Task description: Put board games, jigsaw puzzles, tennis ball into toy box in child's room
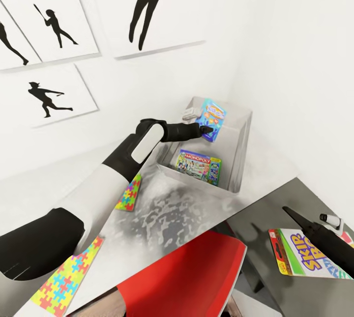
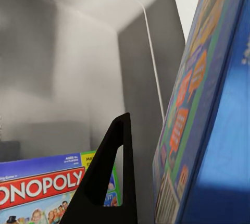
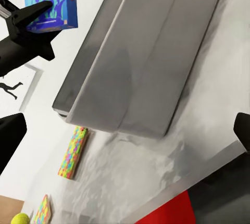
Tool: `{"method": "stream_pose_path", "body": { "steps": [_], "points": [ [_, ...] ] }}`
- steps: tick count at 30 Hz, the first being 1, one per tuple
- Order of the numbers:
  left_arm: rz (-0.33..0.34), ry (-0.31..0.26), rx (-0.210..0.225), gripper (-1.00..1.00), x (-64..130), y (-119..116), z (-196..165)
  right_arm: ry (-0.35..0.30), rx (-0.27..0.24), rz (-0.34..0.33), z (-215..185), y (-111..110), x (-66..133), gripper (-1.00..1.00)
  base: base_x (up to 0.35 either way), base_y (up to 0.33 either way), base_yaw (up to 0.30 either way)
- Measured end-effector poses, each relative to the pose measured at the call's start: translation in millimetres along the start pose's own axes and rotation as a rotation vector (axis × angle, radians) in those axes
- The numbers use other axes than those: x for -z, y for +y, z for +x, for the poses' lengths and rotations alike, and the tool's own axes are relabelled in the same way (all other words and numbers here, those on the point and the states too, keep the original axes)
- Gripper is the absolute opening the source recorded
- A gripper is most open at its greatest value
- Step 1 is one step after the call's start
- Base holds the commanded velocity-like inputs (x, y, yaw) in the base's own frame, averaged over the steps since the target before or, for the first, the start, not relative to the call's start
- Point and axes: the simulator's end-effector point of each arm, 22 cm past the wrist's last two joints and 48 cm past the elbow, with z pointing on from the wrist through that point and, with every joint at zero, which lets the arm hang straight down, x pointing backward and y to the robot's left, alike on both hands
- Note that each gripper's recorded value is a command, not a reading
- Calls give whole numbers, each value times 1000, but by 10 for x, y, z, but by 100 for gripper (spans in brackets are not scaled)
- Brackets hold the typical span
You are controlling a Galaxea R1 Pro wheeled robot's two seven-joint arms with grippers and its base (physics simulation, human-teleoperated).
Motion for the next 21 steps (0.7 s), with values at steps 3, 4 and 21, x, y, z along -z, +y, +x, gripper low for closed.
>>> {"method": "stream_pose_path", "body": {
  "steps": [3,4,21],
  "points": [
    [0,2,2,-100,-15,19,10,2,-2,3,13,-18,-1,100,0,0,0],
    [-1,3,3,-100,-20,26,14,3,-3,4,16,-24,-1,100,0,0,0],
    [-2,2,4,-100,-86,100,-24,16,-16,21,86,-123,-3,100,0,0,0]
  ]
}}
